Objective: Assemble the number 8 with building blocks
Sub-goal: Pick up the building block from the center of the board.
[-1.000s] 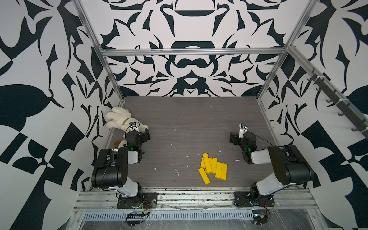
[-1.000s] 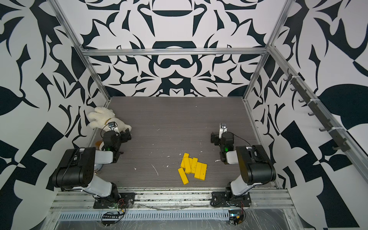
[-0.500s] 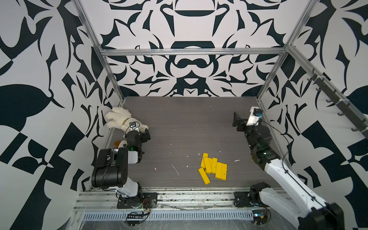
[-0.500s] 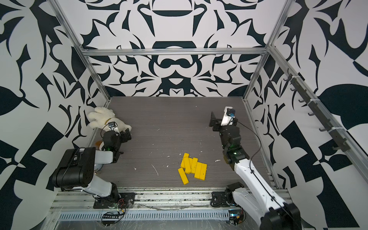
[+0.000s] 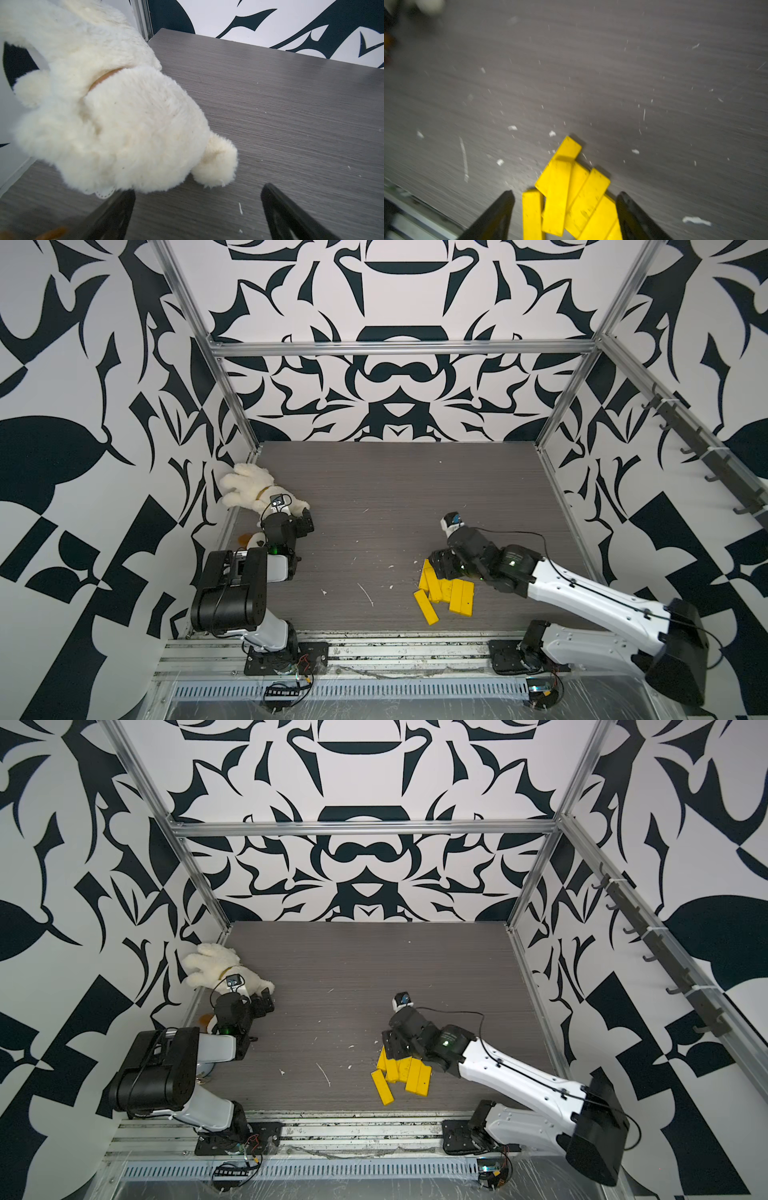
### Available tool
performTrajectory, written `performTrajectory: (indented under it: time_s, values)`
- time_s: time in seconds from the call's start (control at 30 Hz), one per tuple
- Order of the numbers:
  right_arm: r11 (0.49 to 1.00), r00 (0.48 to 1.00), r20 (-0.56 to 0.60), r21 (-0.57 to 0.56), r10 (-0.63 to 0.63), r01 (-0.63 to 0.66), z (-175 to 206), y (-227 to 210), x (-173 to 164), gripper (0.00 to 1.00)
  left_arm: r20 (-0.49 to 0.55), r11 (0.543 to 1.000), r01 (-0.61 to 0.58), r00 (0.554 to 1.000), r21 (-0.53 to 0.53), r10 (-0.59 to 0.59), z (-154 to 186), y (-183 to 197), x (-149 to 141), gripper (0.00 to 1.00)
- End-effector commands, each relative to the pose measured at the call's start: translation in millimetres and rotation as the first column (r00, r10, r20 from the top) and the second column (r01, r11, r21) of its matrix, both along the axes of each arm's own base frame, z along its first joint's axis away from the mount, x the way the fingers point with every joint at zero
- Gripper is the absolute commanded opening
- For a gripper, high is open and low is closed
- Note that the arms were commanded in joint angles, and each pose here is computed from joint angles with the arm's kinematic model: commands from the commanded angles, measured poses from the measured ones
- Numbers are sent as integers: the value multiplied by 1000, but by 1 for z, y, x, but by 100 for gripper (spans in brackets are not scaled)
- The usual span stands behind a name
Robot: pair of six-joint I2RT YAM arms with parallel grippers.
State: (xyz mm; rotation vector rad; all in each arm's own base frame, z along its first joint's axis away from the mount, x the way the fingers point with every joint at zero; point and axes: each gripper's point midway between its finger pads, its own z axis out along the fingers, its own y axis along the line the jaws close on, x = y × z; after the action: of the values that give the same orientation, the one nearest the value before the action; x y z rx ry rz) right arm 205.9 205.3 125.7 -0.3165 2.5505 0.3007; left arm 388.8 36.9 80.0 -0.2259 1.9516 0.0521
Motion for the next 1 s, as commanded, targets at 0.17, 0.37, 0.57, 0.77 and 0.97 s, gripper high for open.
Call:
performTrajectory:
  time_s: [0.17,0.37,0.57,0.77,0.97]
  values:
    - [975,996,-48,-213,-75,63,-40,-20,-12,70,27,1000,4,1000,-1,-4,8,0,3,99]
    - [998,986,-154,-13,61,-64,-58,29,-27,62,26,1000,3,1000,0,-3,8,1,3,99]
    - [997,978,-201,-51,51,-63,-81,31,-29,56,26,1000,5,1000,-1,-5,8,0,3,99]
    - [994,980,-192,-95,42,-62,-85,34,-22,32,27,1000,4,1000,-1,-4,8,1,3,99]
    - [994,989,-140,-89,55,-68,-44,36,-14,22,27,1000,4,1000,0,-4,8,0,3,99]
